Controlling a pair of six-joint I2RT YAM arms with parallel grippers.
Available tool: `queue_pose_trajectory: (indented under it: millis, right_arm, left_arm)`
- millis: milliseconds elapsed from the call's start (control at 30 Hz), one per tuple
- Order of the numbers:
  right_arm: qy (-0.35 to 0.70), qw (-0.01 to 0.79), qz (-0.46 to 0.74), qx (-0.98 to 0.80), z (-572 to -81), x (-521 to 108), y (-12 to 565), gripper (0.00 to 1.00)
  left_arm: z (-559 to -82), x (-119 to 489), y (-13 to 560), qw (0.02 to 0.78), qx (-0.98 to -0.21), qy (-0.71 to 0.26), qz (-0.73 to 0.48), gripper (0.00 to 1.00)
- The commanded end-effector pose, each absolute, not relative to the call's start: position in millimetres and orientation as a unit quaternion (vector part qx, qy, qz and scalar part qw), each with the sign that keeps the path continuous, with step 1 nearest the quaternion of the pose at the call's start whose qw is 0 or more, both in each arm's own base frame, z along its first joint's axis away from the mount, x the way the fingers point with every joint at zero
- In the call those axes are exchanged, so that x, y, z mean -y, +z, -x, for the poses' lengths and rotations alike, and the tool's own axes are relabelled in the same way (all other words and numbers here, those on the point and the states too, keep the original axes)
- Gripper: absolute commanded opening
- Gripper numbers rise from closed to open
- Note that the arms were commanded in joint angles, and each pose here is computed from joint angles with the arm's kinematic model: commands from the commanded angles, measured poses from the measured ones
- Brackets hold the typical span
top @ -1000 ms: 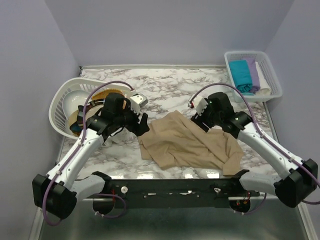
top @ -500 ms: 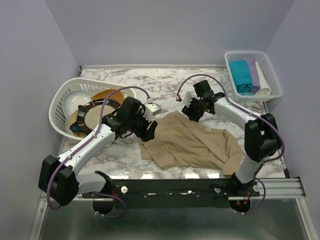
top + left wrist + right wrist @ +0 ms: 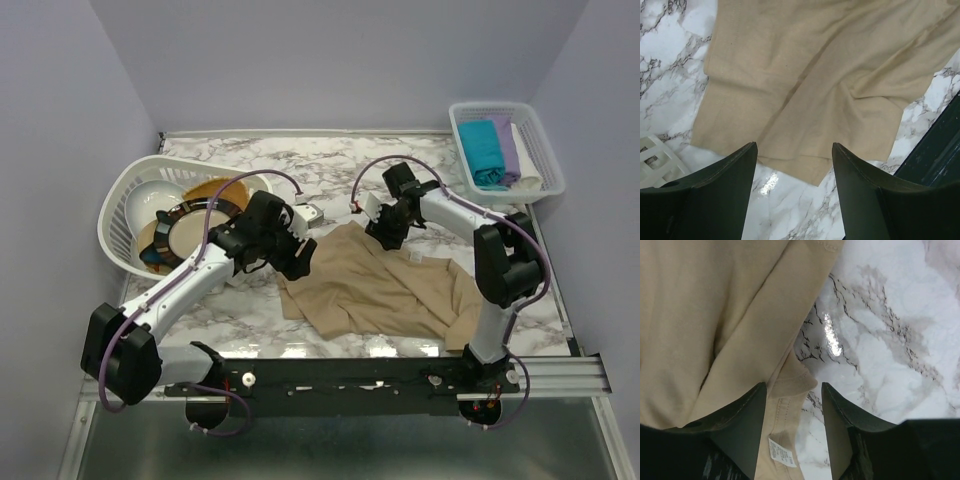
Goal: Roll the t-shirts
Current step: Flatten out the T-shirt at the center of the board.
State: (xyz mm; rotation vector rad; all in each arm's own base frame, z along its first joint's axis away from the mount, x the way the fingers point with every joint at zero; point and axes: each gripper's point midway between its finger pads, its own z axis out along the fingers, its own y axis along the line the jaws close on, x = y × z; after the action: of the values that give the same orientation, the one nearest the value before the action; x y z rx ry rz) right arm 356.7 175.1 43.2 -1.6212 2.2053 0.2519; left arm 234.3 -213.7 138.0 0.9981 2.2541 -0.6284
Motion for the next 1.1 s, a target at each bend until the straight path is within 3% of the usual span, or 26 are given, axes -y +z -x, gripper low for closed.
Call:
queue_pose_trajectory:
  millis: [0,467,667,767,800,900,1067]
  right_arm:
    - [0.099,0.156,0.584,-0.791,-351.5,-161.8,27.9,0.56]
    - [0.135,0.148,0.571,-0.796,-369.1,-171.6,22.7,0.56]
    - [0.157,0.098,0.576,-0.796,-360.1,-171.3,20.5,0.34]
    - [0.16,0.076,0.58,-0.795,-347.7,-163.6,26.3,0.18]
    - [0.148,0.091,0.581,-0.796,-351.2,-160.8,28.4,0.09]
    - [0.084,0.188,0.564,-0.8,-384.2,-154.2,79.3,0.0]
    - [0.054,0.375,0.536,-0.754,-388.7,-163.8,226.0,0.0]
  left_arm:
    - [-255.1,221.4,152.4,0.324,-0.837,-0.226,-0.378,0.73]
    - [-260.3,225.0,156.8,0.322,-0.836,-0.226,-0.383,0.73]
    - [-261.6,225.1,158.4,0.326,-0.833,-0.223,-0.388,0.73]
    - [-260.7,224.1,158.3,0.328,-0.832,-0.222,-0.388,0.73]
    - [-260.2,224.5,157.8,0.329,-0.831,-0.224,-0.388,0.73]
    - [-259.2,223.5,159.2,0.334,-0.829,-0.225,-0.389,0.73]
    - [-258.7,221.6,157.5,0.344,-0.826,-0.221,-0.388,0.73]
